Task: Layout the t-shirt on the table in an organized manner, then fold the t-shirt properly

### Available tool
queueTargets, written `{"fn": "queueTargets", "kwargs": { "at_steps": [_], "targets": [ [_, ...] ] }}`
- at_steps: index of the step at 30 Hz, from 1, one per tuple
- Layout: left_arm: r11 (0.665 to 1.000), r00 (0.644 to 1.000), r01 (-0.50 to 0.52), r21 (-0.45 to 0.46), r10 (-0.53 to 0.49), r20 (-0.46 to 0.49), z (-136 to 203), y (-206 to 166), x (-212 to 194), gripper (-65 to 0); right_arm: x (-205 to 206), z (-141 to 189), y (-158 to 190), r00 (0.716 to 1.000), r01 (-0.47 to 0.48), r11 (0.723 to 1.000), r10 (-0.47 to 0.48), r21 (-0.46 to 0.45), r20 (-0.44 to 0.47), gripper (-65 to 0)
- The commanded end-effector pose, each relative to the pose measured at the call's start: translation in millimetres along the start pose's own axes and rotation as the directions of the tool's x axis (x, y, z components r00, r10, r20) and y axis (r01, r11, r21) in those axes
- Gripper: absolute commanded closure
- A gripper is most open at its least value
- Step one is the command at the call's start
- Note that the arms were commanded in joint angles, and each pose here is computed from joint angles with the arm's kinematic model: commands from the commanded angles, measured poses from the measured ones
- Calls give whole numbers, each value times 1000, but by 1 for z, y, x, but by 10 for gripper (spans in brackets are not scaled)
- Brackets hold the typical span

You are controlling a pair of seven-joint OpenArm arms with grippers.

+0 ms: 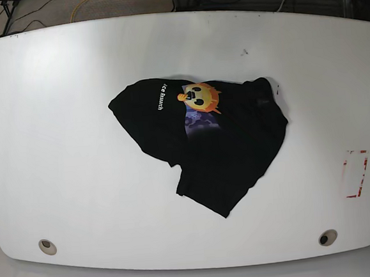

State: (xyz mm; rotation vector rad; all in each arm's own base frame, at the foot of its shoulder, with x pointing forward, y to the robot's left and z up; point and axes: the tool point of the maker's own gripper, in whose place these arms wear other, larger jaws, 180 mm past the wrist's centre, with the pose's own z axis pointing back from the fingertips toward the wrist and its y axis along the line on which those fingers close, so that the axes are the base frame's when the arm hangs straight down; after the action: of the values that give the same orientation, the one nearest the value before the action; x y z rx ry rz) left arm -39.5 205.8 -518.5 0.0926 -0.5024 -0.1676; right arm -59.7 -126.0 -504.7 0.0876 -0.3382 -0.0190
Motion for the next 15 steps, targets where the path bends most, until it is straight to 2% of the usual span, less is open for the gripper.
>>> {"fn": "queueTargets", "kwargs": {
  "at_steps": [1, 7, 13, 15],
  "targets": [
    [1000, 1000, 24, 4, -24, 6, 19, 2, -2, -82, 2, 17, 0, 1000, -4, 1000, 4, 1, 19, -109],
    [998, 997, 56, -10, -55, 54, 43, -1, 16, -82, 15, 46, 2, 998, -19, 1000, 20, -2, 62, -109],
    [1000, 988, -26, 9, 24, 150, 63, 9, 49, -82, 40, 70, 5, 991, -38, 999, 38, -4, 128, -109],
    [1000, 981, -24, 8, 22, 192, 69, 17, 65, -82, 50, 78, 6, 987, -45, 999, 45, -4, 153, -109]
  ]
}}
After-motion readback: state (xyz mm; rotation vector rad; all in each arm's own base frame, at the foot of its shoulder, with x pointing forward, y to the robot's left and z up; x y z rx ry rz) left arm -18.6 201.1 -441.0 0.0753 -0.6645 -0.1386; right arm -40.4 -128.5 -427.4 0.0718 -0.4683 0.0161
